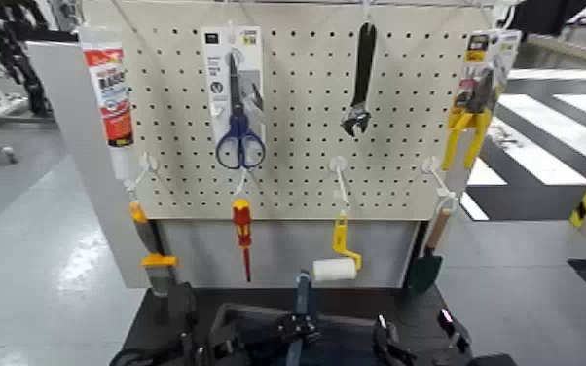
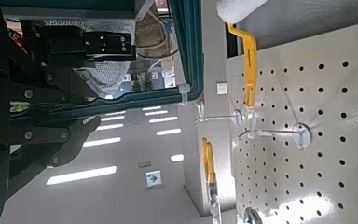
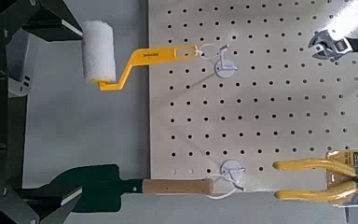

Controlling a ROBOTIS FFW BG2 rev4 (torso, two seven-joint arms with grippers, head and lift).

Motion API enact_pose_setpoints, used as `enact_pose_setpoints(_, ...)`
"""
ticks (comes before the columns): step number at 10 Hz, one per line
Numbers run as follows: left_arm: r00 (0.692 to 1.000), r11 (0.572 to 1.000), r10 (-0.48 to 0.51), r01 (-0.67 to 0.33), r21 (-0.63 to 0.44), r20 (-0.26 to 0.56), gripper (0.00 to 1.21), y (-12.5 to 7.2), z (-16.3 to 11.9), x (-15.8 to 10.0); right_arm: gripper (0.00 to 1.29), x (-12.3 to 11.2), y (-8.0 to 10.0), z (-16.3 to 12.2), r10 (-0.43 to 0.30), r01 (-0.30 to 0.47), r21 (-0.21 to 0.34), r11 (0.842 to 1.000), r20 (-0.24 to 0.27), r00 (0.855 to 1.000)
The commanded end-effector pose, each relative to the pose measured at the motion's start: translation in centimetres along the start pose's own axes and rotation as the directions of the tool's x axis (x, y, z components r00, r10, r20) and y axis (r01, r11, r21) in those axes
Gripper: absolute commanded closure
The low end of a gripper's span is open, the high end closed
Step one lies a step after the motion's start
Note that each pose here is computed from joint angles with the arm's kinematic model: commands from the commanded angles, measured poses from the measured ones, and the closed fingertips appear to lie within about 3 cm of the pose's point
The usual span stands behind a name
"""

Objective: Place the crate on the table.

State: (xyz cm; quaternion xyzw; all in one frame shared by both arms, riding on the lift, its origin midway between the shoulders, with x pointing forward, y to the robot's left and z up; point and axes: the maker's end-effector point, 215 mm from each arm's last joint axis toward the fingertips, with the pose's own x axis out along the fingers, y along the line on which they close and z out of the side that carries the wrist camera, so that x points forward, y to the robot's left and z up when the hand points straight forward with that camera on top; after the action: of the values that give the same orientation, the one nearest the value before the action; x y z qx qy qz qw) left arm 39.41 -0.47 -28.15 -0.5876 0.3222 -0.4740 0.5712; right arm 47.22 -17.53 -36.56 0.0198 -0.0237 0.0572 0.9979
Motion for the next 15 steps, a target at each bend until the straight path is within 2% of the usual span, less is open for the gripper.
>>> enact_pose_setpoints(1, 1.0, 1.0, -0.003, 0.003, 0.0, 0.001, 1.19, 0.0, 0.0, 0.0, 0.14, 0.0, 0.1, -0.1, 0.001, -0.001, 0.002, 1.0, -0.002, 1.0)
enact_pose_setpoints(4, 1.0, 1.0, -0.003, 0.003, 0.007, 0.005, 1.19, -0.1, 0.3, 0.0, 0.14, 0.0, 0.1, 0.0, 0.001, -0.001, 0.002, 1.0, -0.001, 1.0)
enact_pose_setpoints(9, 0.998, 0.997, 0.029, -0.032, 0.07, 0.047, 1.19, -0.1, 3.0, -0.5, 0.14, 0.0, 0.3, -0.1, 0.004, -0.004, 0.003, 1.0, -0.001, 1.0)
enact_pose_setpoints(15, 0.994, 0.995, 0.052, -0.06, 0.086, 0.096, 1.19, 1.3, 5.3, -0.7, 0.14, 0.0, 0.3, -0.1, 0.003, -0.003, 0.011, 1.0, 0.0, 1.0)
